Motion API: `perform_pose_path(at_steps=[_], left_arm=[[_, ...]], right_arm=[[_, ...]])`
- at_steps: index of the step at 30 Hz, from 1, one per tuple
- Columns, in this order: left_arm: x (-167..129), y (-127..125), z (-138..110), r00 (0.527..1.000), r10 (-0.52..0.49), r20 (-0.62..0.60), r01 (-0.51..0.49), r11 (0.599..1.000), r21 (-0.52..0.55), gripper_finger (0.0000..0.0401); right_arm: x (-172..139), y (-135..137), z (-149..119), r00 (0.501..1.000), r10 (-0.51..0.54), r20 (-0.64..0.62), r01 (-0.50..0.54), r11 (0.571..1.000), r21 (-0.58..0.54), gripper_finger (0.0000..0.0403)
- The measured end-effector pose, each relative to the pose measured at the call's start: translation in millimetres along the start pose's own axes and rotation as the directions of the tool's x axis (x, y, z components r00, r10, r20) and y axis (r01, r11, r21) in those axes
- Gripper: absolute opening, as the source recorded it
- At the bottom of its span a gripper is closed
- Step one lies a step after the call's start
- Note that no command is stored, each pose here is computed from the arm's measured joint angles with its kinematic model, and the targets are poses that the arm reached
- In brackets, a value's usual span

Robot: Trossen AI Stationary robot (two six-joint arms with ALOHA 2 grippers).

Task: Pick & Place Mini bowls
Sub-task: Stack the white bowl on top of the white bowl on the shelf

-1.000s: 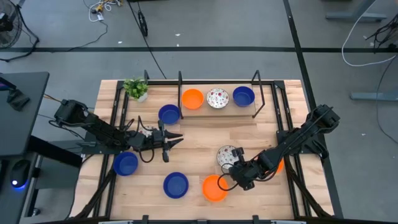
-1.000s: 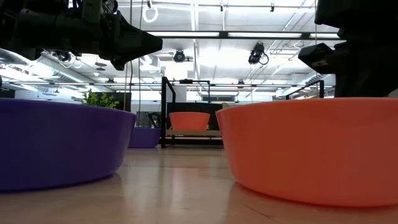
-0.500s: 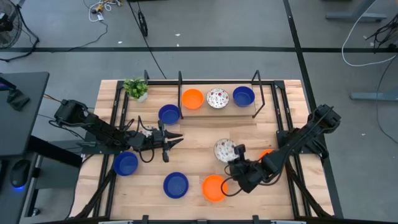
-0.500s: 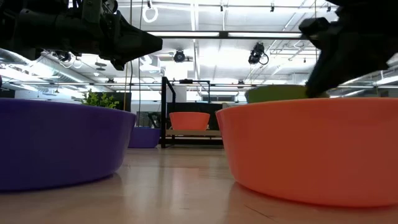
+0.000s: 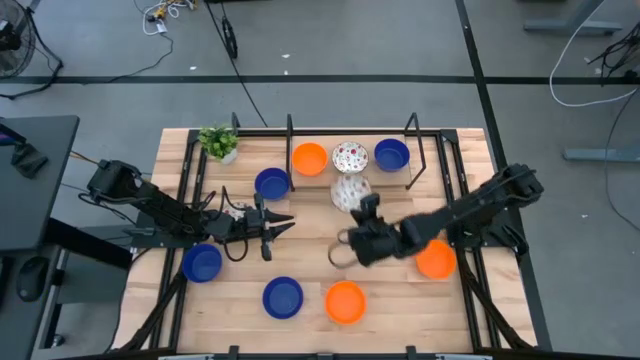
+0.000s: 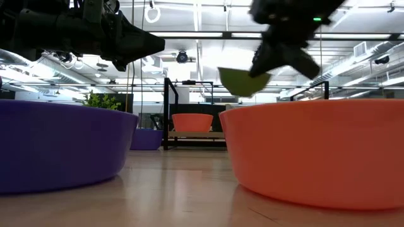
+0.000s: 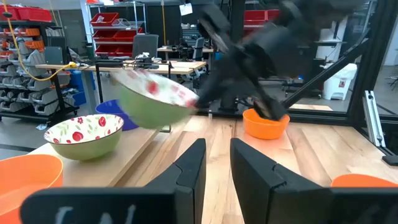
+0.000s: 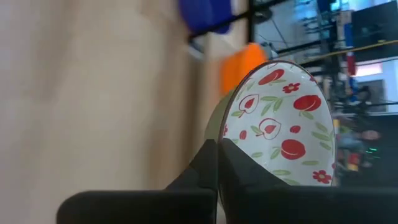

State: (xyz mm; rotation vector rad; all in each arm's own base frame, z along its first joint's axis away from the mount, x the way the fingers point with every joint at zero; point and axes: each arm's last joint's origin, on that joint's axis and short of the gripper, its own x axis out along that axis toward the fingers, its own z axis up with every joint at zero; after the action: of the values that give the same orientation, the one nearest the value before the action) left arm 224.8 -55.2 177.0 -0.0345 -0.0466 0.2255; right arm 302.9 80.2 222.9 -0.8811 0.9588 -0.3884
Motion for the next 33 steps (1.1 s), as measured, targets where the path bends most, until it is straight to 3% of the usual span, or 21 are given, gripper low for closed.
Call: perform_pose_path(at_steps=[6, 14, 33], left_arm=[[-0.1, -0.2, 0.0, 1.0, -0.001, 0.0, 0.001, 1.0, 0.0, 0.0078], [-0.1, -0.9, 0.0, 1.0, -0.023, 0.0, 0.023, 1.0, 0.0, 0.0078], [-0.1, -0.9, 0.0, 1.0, -0.023, 0.0, 0.023, 1.0, 0.0, 0.0078]], right_arm=[[37.3, -56.2, -2.8, 0.997, 0.053, -0.056, -0.055, 0.998, -0.019, 0.0], [81.9, -100.3, -37.0, 0.976, 0.184, -0.117, -0.173, 0.98, 0.1, 0.0], [94.9, -111.1, -52.6, 0.95, 0.301, -0.088, -0.27, 0.928, 0.255, 0.0]])
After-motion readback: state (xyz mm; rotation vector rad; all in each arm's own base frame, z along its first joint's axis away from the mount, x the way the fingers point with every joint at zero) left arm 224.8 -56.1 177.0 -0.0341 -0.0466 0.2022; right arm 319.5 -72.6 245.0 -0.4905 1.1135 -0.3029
